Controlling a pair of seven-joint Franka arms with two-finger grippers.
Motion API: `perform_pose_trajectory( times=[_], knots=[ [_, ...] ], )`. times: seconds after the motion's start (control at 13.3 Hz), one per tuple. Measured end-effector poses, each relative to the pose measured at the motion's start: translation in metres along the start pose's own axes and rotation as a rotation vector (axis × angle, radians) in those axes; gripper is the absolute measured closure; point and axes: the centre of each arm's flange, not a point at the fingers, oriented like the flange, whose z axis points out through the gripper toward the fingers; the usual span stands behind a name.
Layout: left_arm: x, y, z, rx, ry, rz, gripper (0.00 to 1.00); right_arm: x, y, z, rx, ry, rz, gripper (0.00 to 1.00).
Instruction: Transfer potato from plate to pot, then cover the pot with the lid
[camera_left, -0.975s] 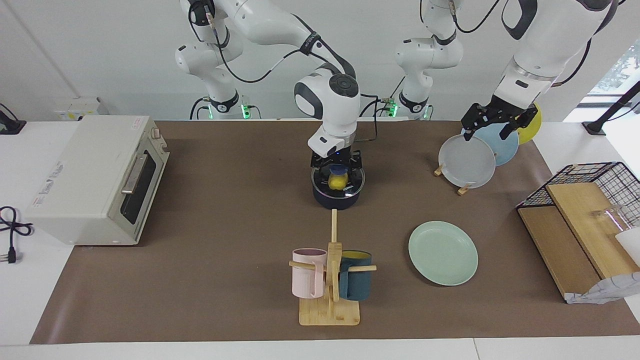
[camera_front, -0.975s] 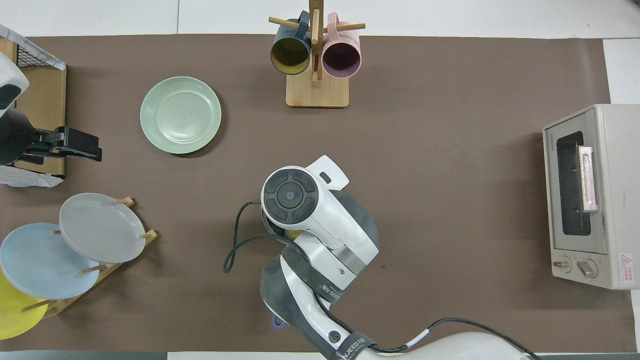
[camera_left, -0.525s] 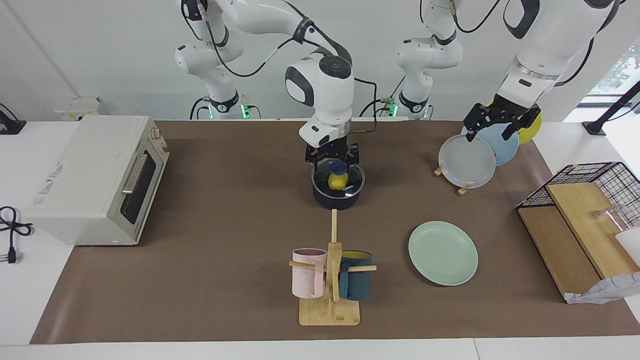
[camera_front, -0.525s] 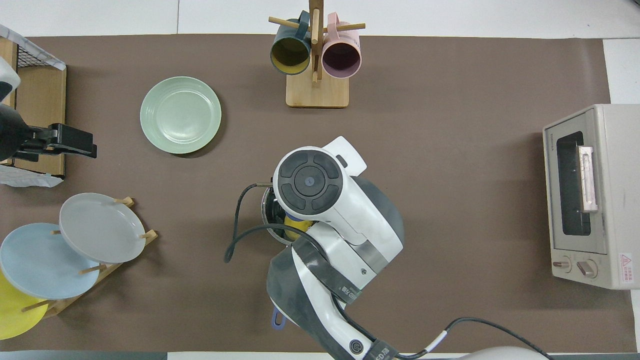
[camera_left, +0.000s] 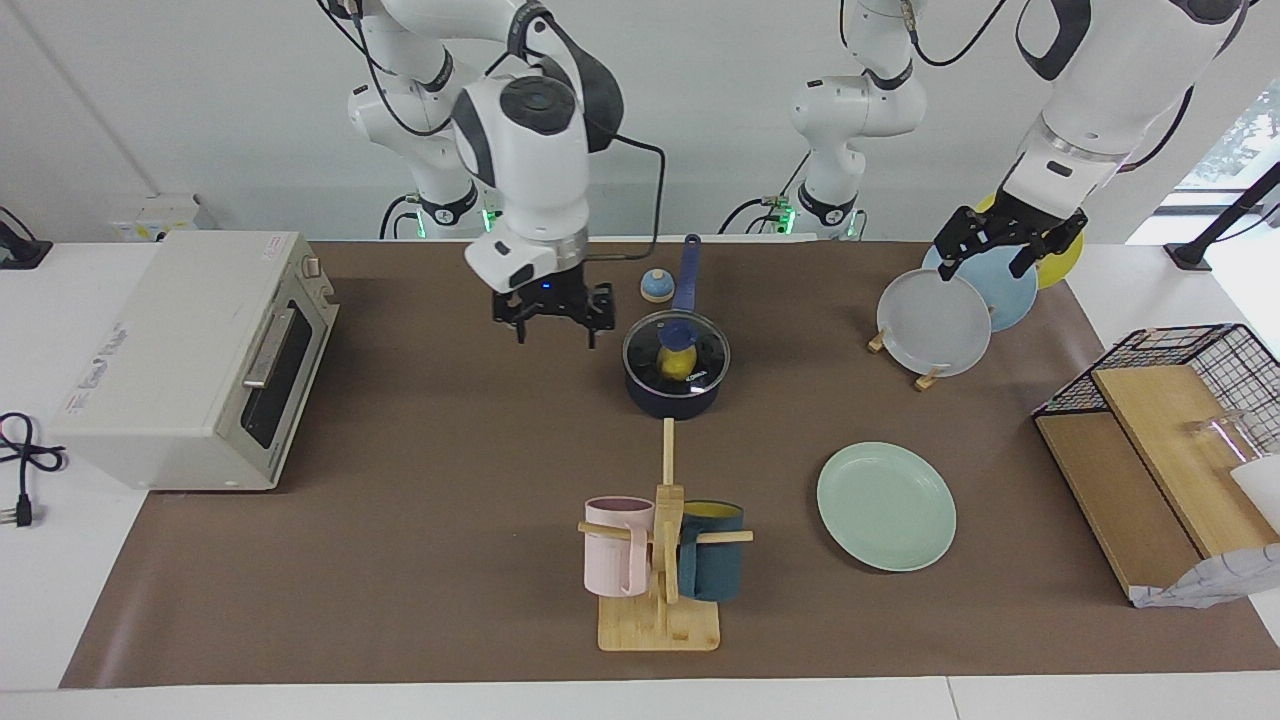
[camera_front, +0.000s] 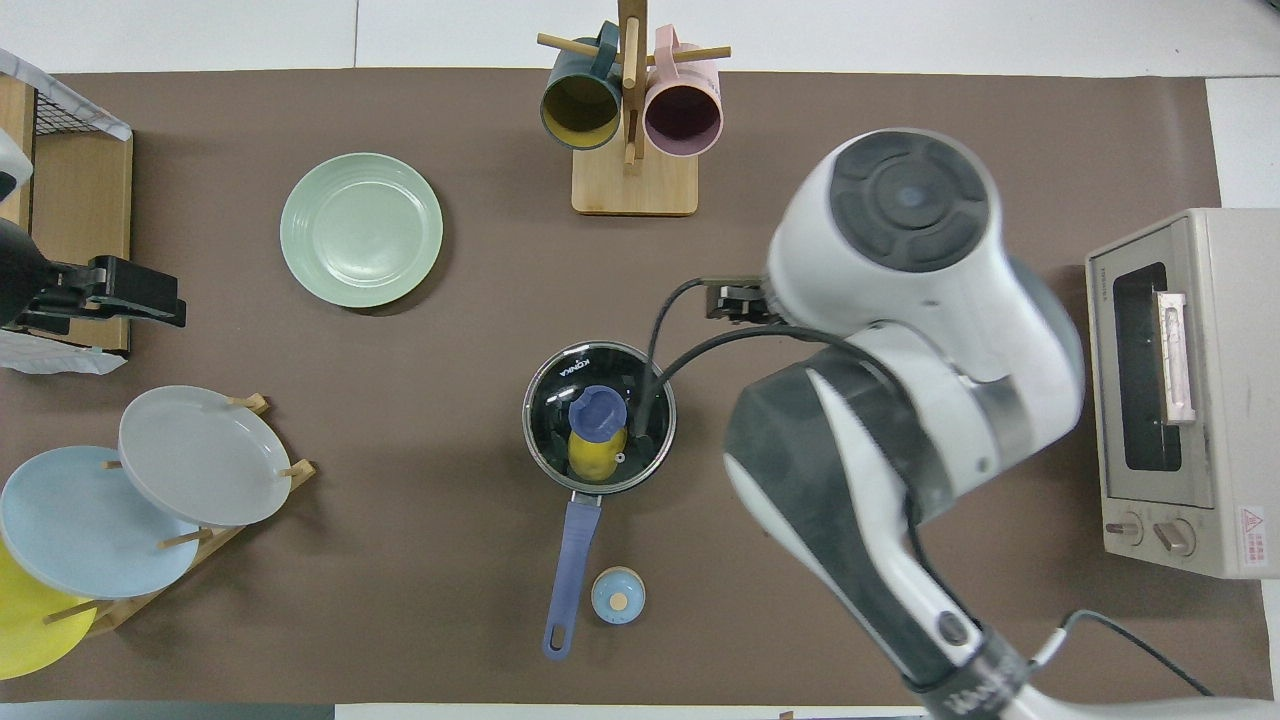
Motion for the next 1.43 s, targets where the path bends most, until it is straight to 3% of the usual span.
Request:
perform_pose_trajectory(
  times=[0.22,0.53,0.82,1.05,1.43],
  knots=[
    [-0.002,0.000,0.001,0.001,-0.011,0.000,0.00,-0.003,0.097,-0.052,-0.018,-0.025,-0.034,0.00],
    [-0.003,-0.001,-0.001,0.001,-0.009,-0.002,0.00,-0.028,0.170,-0.098,-0.026,-0.047,-0.060,0.00],
    [-0.002,-0.004,-0.001,0.000,-0.008,-0.008,0.00,-0.013,0.235,-0.079,-0.013,-0.086,-0.040,0.00],
    [-0.003,-0.005,-0.001,0.003,-0.008,-0.008,0.00,-0.008,0.248,-0.068,0.007,-0.103,-0.022,0.00],
    [-0.003,-0.006,-0.002,0.008,-0.007,-0.010,0.00,-0.001,0.258,-0.056,0.027,-0.074,-0.047,0.00]
  ],
)
